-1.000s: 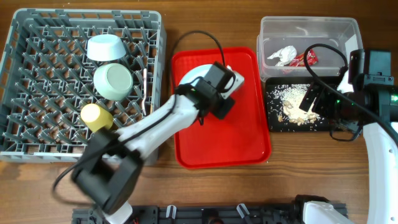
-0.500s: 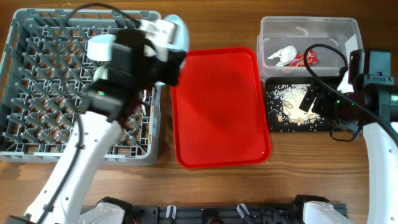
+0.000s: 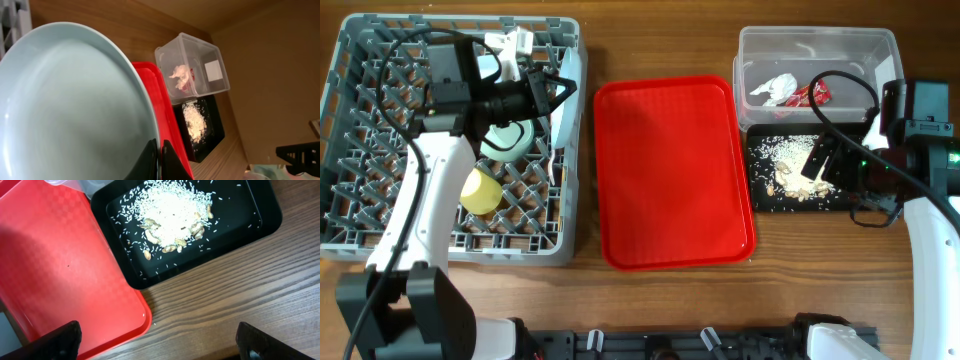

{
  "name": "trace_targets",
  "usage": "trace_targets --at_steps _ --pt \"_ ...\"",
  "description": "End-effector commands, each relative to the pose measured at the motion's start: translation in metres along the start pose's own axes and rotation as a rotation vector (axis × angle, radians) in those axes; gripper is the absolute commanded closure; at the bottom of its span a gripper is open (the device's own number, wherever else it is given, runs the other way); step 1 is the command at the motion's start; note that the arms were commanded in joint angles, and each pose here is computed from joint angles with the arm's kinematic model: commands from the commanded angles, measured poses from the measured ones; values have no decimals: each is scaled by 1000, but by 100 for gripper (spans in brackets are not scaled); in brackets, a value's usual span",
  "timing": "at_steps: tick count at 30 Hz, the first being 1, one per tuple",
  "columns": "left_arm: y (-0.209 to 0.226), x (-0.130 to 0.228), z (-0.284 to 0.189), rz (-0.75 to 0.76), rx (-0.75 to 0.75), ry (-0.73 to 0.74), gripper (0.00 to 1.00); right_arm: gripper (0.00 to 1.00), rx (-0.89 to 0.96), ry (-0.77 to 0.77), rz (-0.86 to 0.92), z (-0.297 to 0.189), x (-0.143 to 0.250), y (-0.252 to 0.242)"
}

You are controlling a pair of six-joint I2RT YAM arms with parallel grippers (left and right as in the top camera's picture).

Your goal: Sort waste into correct bins and load items into the dishwasher rack

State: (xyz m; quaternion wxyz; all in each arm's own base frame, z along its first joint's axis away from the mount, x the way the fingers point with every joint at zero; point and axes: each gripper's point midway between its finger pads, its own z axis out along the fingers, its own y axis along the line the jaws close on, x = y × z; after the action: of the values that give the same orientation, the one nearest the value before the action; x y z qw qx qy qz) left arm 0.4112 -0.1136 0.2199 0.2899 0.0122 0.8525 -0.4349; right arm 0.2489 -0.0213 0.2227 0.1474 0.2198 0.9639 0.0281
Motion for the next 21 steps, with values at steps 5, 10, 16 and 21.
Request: trace_targets --at_steps 5,10,16,21 --pt "23 -4 -12 -73 -34 -18 0 0 -6 -6 -9 -2 -2 1" --pt "33 0 -30 -98 -185 -41 0 0 -6 -8 -9 -2 -3 1" --pt "19 8 -77 -35 -468 -132 0 0 -122 -1 -68 -4 -3 22" --pt "40 49 -97 -55 -746 -32 0 0 -270 -69 -255 -9 -11 65"
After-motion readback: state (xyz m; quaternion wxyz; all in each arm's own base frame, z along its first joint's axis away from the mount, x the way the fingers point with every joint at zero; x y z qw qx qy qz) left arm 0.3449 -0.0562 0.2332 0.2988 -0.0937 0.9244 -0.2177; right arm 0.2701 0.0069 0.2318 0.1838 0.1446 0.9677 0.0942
